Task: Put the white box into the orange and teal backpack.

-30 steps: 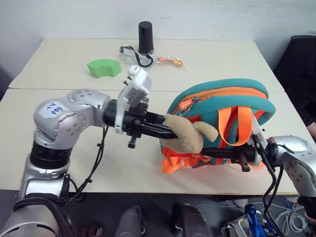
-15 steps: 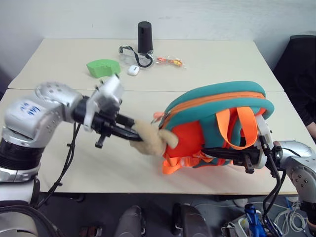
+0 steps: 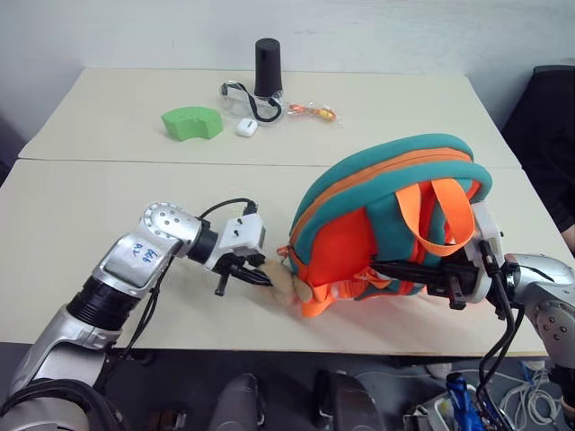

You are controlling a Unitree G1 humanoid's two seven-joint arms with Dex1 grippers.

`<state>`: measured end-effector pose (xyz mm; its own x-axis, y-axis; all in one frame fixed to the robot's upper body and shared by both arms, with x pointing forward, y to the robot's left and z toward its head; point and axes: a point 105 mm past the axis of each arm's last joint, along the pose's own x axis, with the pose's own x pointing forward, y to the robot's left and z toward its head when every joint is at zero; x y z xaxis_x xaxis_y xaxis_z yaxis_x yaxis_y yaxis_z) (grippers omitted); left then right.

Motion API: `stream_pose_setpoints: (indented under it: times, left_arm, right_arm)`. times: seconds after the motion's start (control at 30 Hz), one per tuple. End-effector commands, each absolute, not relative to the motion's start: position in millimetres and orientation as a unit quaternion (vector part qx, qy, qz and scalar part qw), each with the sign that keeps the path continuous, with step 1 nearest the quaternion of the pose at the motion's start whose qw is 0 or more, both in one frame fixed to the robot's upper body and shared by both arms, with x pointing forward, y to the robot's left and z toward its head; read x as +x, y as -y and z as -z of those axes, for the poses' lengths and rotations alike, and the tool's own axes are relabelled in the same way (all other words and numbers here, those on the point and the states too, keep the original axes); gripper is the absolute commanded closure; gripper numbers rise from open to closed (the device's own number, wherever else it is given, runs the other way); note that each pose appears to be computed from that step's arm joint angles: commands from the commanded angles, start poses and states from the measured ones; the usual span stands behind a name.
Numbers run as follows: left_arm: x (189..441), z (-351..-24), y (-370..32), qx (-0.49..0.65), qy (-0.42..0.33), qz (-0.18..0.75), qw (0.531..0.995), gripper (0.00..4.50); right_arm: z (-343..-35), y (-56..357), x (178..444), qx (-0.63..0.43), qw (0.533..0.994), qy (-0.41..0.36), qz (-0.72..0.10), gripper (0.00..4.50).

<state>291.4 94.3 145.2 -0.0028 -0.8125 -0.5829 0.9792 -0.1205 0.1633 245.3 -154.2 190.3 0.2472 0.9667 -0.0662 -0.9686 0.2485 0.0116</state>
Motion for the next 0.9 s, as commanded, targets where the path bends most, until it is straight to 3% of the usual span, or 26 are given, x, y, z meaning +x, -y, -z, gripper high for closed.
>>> stream_pose_setpoints:
  times: [0.03,0.07,0.1,0.47,0.5,0.7,0.9]
  left_arm:
    - [294,-134,-98,0.275,-0.162,0.683,0.657,3.71]
    - [295,-137,-97,0.264,-0.158,0.684,0.661,3.71]
    - [294,-143,-97,0.248,-0.155,0.687,0.665,3.73]
    - [269,-191,-130,0.154,-0.147,0.696,0.686,0.21]
    - [267,-194,-137,0.151,-0.149,0.692,0.69,0.01]
    - [253,-228,-179,0.128,-0.145,0.656,0.73,0.01]
    - [252,-254,-194,0.113,-0.112,0.622,0.767,0.01]
  right_arm:
    - [-203,157,240,-0.033,0.787,-0.017,-0.616,4.5]
    - [-202,158,240,-0.04,0.789,-0.025,-0.613,4.5]
    - [-199,161,241,-0.046,0.793,-0.038,-0.607,3.81]
    - [-206,227,231,-0.081,0.855,-0.092,-0.504,0.01]
    - [-208,238,227,-0.083,0.862,-0.096,-0.491,0.0]
    - [-242,299,200,-0.05,0.907,-0.088,-0.409,0.0]
    - [-248,315,195,-0.048,0.922,-0.065,-0.378,0.0]
